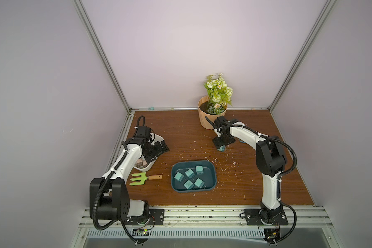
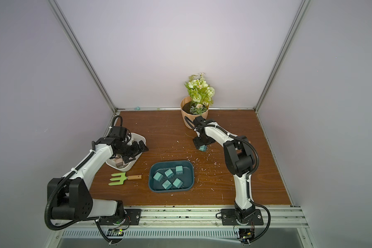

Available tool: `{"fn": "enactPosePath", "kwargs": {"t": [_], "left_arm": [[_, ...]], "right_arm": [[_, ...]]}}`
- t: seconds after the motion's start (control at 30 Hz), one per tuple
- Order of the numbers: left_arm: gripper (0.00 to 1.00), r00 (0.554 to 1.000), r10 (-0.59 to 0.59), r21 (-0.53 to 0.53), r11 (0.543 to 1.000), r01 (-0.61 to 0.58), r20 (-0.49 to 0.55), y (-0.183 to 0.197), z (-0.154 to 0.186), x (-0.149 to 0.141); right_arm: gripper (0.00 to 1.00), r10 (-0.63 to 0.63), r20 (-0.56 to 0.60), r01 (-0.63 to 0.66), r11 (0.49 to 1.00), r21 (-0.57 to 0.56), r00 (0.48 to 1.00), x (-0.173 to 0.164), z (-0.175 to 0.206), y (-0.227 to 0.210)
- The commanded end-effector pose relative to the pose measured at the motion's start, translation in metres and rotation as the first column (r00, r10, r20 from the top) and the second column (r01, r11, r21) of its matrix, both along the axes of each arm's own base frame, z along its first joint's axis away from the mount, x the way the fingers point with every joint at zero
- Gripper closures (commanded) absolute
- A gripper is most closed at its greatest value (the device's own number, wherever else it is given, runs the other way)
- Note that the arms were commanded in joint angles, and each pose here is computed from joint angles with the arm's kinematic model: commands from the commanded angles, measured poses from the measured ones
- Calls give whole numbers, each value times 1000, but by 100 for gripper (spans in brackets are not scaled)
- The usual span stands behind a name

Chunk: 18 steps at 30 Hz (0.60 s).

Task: Place the plugs by color into the storage box
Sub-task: Pick up the plug from the center of the board.

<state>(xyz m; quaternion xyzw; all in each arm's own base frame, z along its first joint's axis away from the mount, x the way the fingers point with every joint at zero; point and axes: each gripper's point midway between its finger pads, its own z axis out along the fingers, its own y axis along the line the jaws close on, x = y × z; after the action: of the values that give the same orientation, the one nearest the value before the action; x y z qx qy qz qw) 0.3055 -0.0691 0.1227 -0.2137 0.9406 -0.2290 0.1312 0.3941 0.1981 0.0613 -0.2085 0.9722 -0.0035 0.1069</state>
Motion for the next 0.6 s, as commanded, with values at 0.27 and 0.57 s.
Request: {"fn": "enactPosePath", "kwargs": {"t": [0.27, 0.57], "left_arm": [[1, 999, 39, 5, 999, -39, 20, 5, 15, 4], [1, 999, 43, 8, 999, -43, 12, 6, 13, 7]], "right_arm": [[18, 47, -13, -45, 994, 102, 999, -12, -7, 19], [19, 20, -11, -19, 994, 106, 1000, -22, -6, 13]]}}
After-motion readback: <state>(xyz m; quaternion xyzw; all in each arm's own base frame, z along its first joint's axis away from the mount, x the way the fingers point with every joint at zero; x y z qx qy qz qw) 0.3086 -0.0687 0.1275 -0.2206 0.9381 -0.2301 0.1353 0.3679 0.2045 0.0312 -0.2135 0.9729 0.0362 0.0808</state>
